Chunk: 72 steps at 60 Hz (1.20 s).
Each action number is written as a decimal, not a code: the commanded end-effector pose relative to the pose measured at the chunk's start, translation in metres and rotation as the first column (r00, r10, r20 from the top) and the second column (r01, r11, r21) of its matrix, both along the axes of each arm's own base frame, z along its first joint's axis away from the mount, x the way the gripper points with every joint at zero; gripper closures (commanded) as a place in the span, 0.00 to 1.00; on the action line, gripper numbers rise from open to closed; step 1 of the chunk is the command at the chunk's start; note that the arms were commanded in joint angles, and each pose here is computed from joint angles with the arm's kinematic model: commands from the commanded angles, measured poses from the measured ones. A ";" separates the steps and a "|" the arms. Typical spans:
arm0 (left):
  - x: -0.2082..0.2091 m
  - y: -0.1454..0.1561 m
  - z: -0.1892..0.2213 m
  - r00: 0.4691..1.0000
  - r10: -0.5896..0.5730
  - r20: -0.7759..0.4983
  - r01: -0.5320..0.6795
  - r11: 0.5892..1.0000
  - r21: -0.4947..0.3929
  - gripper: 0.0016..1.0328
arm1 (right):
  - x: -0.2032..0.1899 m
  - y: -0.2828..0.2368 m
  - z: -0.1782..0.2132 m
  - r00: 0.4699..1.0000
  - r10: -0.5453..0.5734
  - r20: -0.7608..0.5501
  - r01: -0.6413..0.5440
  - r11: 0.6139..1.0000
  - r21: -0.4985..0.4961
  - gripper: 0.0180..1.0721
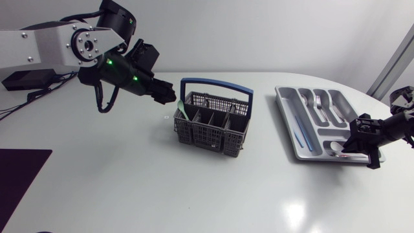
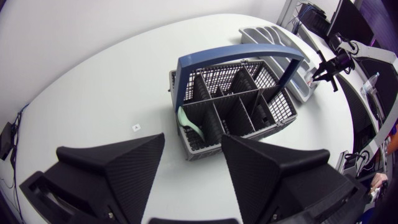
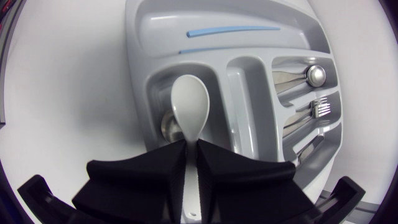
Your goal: Unload the cutlery basket into the drawer organizer.
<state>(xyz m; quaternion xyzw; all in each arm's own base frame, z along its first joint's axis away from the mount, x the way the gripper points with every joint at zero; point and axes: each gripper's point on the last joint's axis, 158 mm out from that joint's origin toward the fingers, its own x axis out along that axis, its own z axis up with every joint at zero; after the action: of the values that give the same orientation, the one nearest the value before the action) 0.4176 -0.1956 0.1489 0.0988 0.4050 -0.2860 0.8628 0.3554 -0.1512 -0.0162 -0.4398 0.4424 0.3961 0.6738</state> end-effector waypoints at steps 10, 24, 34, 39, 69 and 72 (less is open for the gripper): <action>-0.011 -0.012 -0.024 0.998 -0.057 -0.019 0.058 0.997 0.043 0.37 | 0.010 -0.013 -0.021 1.000 0.026 0.017 -0.025 0.997 -0.071 0.51; -0.012 -0.021 -0.027 0.997 -0.080 0.011 0.079 0.995 0.066 0.37 | 0.022 -0.030 0.010 0.992 -0.043 0.119 0.055 0.994 -0.097 0.34; -0.006 -0.024 -0.030 0.997 -0.070 0.035 0.067 0.994 0.087 0.37 | 0.012 -0.018 0.036 0.982 -0.119 0.150 0.126 0.991 -0.039 0.20; -0.001 -0.023 -0.035 0.997 -0.056 0.046 0.051 0.994 0.097 0.37 | 0.002 -0.001 0.044 0.980 -0.139 0.144 0.139 0.990 0.007 0.06; 0.033 -0.027 -0.065 0.997 -0.025 0.071 0.018 0.995 0.101 0.50 | -0.051 0.105 0.099 0.961 -0.207 0.181 0.168 0.963 0.211 0.06; 0.036 -0.026 -0.064 0.997 -0.017 0.075 0.010 0.995 0.096 0.51 | -0.058 0.116 0.101 0.963 -0.198 0.182 0.157 0.963 0.217 0.06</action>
<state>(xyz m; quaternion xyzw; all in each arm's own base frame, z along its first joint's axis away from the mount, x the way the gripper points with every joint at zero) 0.4434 -0.2234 0.0860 0.1532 0.3893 -0.2722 0.8665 0.3124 -0.0518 0.0894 -0.3882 0.3605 0.3205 0.7852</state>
